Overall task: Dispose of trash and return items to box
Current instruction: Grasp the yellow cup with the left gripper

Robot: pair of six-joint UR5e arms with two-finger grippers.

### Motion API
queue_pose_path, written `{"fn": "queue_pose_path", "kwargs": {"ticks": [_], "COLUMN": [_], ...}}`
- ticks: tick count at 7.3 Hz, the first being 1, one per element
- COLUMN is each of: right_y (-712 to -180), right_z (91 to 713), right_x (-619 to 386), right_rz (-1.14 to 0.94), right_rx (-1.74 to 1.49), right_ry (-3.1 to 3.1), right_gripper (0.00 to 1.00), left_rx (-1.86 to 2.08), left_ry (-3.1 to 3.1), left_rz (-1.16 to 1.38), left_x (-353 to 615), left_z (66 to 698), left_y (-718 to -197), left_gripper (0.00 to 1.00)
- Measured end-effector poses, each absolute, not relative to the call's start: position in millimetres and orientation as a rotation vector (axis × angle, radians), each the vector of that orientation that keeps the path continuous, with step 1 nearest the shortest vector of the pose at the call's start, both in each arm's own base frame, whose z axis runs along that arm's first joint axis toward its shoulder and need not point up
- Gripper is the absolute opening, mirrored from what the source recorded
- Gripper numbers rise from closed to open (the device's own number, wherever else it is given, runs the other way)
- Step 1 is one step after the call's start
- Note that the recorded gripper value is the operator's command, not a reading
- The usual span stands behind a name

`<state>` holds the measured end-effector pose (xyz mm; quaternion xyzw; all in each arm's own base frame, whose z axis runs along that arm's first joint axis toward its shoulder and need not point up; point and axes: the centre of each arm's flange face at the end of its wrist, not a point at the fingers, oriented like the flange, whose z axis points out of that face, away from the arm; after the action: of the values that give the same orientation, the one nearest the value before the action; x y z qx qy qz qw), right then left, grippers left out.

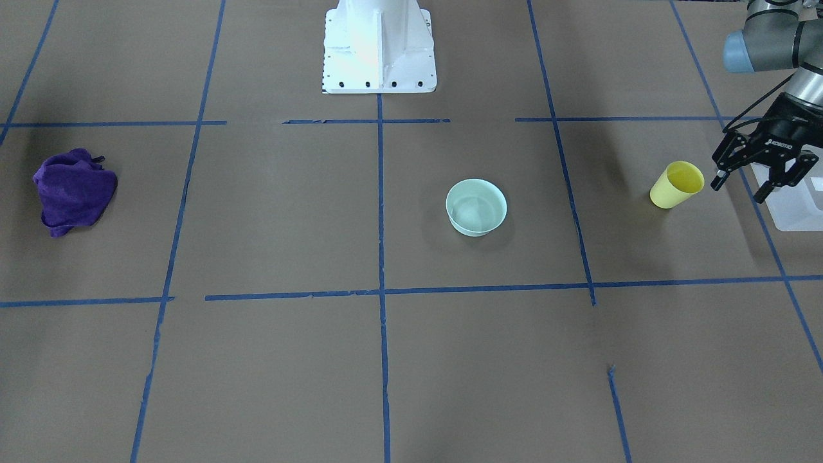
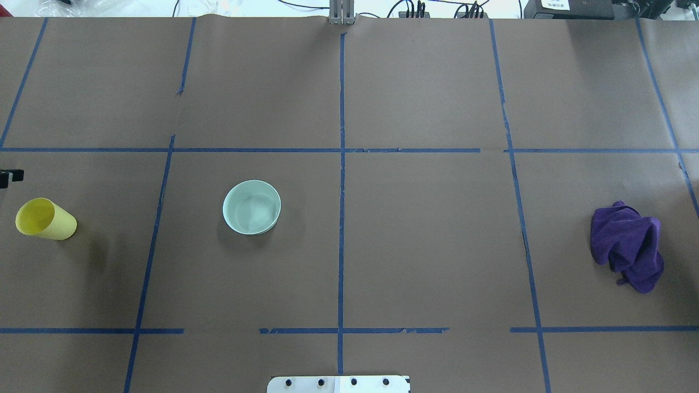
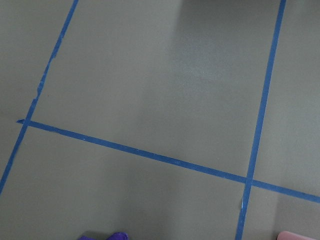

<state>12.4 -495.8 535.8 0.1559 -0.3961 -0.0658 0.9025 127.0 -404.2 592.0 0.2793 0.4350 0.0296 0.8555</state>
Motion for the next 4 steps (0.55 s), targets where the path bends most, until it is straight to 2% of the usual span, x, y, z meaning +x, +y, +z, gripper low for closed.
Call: {"fn": "queue_pose_path", "kwargs": {"ticks": [2,3,4], "right_y": [-494.9,-494.6,-494.4], "right_z": [537.1,537.8,538.4], "right_x": [12.4,12.5,12.5], "right_rz": [-0.135,-0.134,-0.133], "right_rx": [0.319,0.318,0.317], "right_ry": [-0.819,-0.819,-0.818], "right_gripper": [1.0,1.0,1.0], "left_rx": [0.537,0.509,0.481], "left_ry": [0.938,0.949,0.962], "left_rz": [0.032,0.017,-0.003], "left_x": [130.8,139.0,151.6], "left_z": [610.5,614.4,614.8], "left_y": [-374.6,-368.1,-364.4], "left_gripper": [0.7,0.64,0.54]}}
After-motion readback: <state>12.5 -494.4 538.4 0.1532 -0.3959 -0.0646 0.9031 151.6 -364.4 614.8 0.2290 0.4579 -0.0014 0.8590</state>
